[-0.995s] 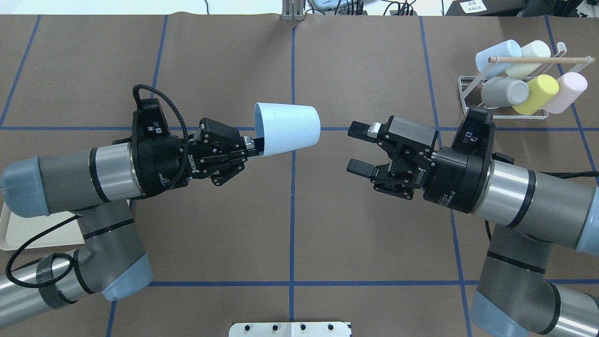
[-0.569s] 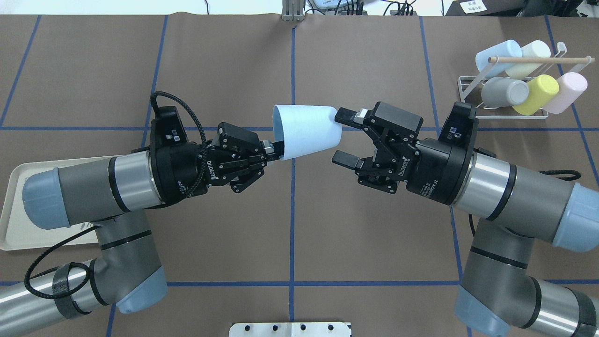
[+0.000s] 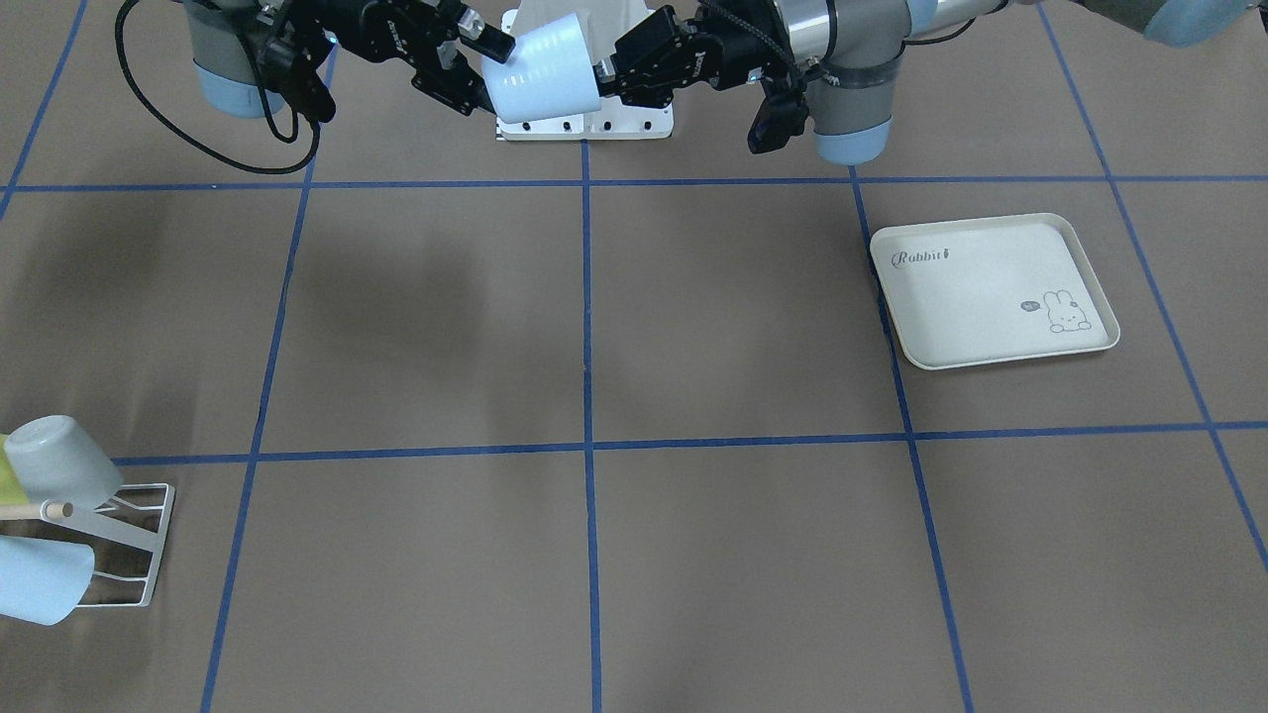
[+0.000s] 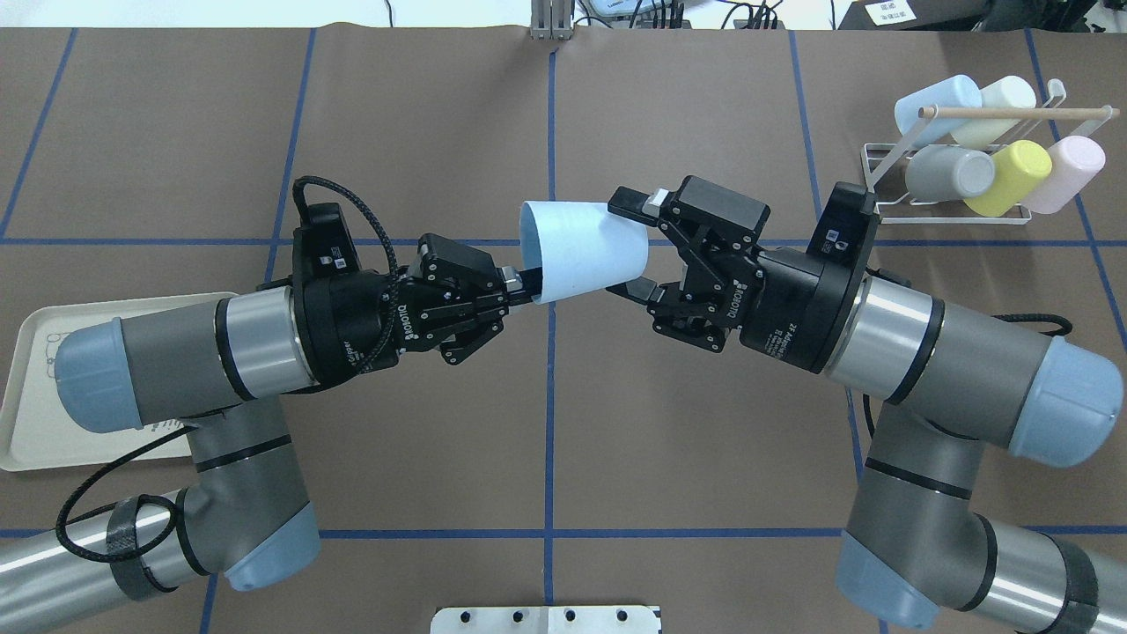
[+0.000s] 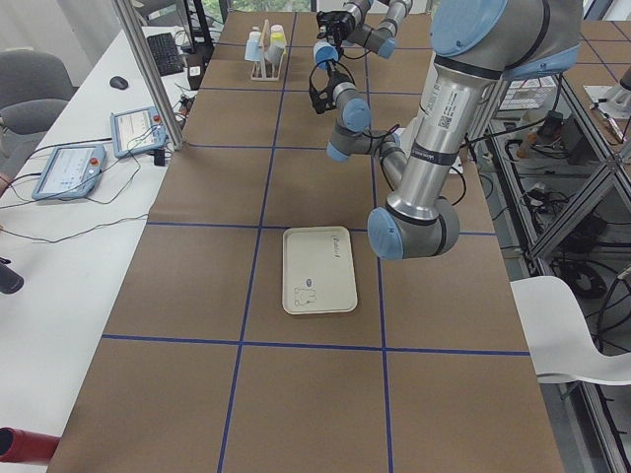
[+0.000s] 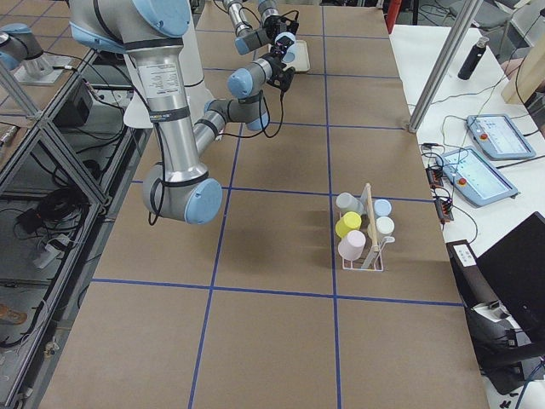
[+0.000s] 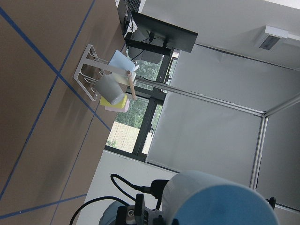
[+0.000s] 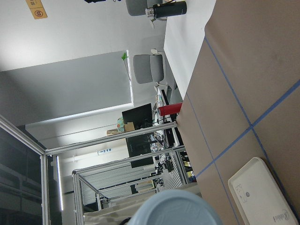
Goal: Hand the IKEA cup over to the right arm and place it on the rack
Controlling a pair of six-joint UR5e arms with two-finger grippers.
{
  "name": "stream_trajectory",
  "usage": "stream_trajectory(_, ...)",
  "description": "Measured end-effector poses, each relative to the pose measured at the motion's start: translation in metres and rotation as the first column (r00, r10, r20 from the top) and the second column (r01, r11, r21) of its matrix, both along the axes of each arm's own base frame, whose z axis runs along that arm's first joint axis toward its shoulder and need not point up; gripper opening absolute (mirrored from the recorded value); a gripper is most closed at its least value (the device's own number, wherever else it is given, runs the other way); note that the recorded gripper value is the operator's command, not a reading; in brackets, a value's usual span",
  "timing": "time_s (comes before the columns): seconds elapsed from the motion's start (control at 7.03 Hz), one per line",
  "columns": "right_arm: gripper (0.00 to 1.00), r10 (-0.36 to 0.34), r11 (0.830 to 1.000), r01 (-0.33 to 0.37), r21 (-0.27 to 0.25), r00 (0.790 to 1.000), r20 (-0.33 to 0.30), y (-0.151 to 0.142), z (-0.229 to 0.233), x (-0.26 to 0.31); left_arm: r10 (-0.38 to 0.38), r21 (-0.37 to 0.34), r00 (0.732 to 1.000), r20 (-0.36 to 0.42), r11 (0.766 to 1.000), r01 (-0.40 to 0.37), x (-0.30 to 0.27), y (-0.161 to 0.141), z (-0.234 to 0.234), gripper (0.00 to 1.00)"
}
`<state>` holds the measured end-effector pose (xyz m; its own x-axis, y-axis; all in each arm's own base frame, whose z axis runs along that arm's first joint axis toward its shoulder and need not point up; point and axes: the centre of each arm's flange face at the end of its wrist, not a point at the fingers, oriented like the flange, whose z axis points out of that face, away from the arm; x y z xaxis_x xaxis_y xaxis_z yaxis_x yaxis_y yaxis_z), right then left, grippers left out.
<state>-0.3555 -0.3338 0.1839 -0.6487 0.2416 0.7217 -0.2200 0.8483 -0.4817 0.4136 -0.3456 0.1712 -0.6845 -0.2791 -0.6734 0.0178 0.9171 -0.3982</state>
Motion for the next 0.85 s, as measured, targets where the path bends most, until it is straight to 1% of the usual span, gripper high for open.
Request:
stream_trajectory(0.14,0.50,-0.003,1.000,0.003,-0.007,1.000,0.006,-0.0005,-0.0018,-0.0002,-0.002,-0.001,1.000,0.000,1.000,0.002,0.0001,-0.0003,0.0000,0.00)
stream_trajectory(0.28,0.26,-0.009,1.000,0.009,-0.018,1.000,0.013,-0.0008,-0.0022,-0.0002,-0.009,-0.006,1.000,-0.002,1.000,0.009,0.0000,-0.0010,0.0001,0.26)
stream_trajectory(0.43,0.25,-0.012,1.000,0.012,-0.029,1.000,0.022,-0.0014,-0.0027,0.0003,-0.016,-0.010,1.000,-0.003,1.000,0.016,0.0004,-0.0014,0.0003,0.56)
stream_trajectory(0.57,0.25,-0.010,0.999,0.011,-0.038,1.000,0.025,-0.0021,-0.0026,0.0004,-0.021,-0.012,1.000,-0.006,1.000,0.021,0.0000,-0.0017,0.0001,0.81)
stream_trajectory(0.71,0.24,-0.008,0.999,0.009,-0.043,1.000,0.024,-0.0026,-0.0025,0.0003,-0.026,-0.013,1.000,-0.007,1.000,0.026,-0.0010,-0.0020,0.0000,0.87)
stream_trajectory(0.85,0.25,-0.005,0.999,0.007,-0.044,1.000,0.024,-0.0032,-0.0027,0.0017,-0.030,-0.012,1.000,-0.008,0.999,0.030,-0.0032,-0.0028,0.0000,0.87)
